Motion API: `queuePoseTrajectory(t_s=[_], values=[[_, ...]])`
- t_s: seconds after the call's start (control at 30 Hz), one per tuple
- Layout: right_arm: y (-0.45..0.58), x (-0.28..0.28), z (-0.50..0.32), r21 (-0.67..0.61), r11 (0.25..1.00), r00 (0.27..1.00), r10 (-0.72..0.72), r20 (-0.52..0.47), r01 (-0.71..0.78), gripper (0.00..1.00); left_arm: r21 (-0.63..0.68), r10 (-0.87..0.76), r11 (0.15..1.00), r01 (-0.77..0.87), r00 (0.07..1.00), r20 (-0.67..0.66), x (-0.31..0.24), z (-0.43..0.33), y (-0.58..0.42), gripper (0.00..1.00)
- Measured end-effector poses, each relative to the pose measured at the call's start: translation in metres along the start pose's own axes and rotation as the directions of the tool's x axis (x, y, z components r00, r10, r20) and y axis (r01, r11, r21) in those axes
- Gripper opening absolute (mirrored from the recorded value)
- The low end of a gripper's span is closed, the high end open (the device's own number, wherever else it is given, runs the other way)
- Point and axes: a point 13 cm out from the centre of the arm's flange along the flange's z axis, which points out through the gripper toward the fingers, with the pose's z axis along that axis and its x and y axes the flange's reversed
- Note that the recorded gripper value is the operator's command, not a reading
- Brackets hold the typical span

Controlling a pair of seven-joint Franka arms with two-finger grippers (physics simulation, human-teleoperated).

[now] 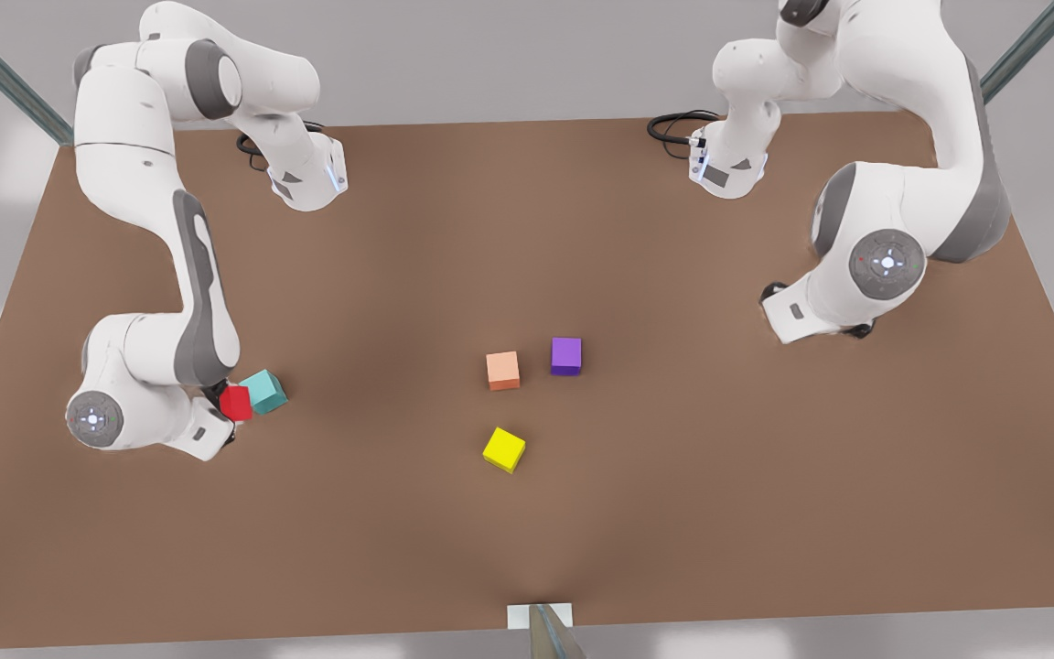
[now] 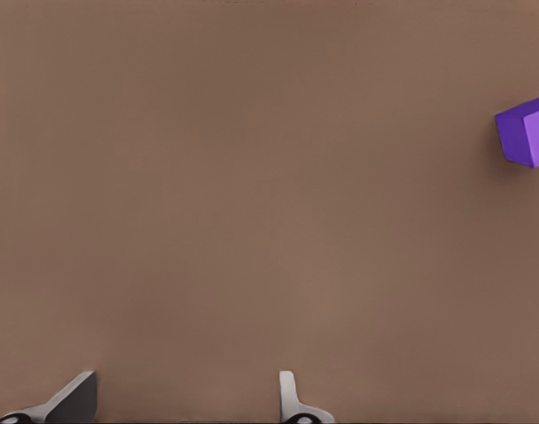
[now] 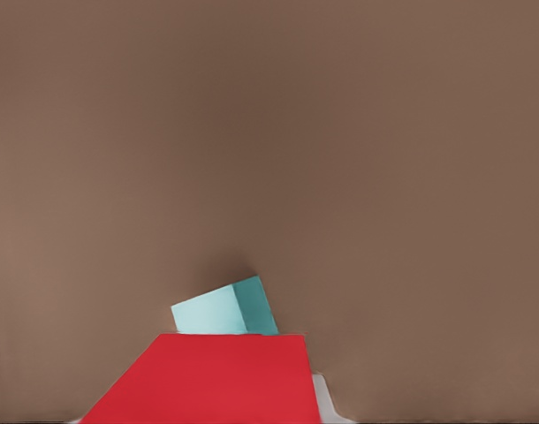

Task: Pick up red wooden cube and pass to hand red wooden cube and place in blue wooden cube

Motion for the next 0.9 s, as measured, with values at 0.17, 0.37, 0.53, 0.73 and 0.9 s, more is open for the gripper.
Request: queuePoseTrajectory(t_s=[0.17, 0.37, 0.53, 0.73, 0.9], values=[[0.038, 0.009, 0.049, 0.004, 0.987, 0.983, 0.16, -0.088, -0.16, 0.43, 0.063, -0.043, 0.997, 0.044, 0.999, -0.012, -0.015, -0.004, -0.004, 1.0], [0.034, 0.01, 0.084, 0.1, 0.941, 0.941, 0.331, -0.073, -0.324, 0.43, 0.086, -0.052, 0.995, 0.056, 0.997, -0.05, -0.017, 0.006, -0.018, 1.0], [0.027, 0.006, 0.102, 0.16, 0.895, 0.903, 0.427, -0.042, -0.416, 0.43, 0.09, -0.071, 0.993, 0.077, 0.995, -0.066, -0.016, 0.009, -0.018, 1.0], [0.017, 0.005, 0.105, 0.216, 0.84, 0.861, 0.509, 0.001, -0.497, 0.43, 0.09, -0.084, 0.992, 0.091, 0.994, -0.077, -0.015, 0.011, -0.02, 1.0], [0.018, 0.004, 0.111, 0.223, 0.807, 0.831, 0.556, 0.021, -0.546, 0.43, 0.089, -0.093, 0.991, 0.1, 0.992, -0.08, -0.015, 0.011, -0.021, 1.0]])
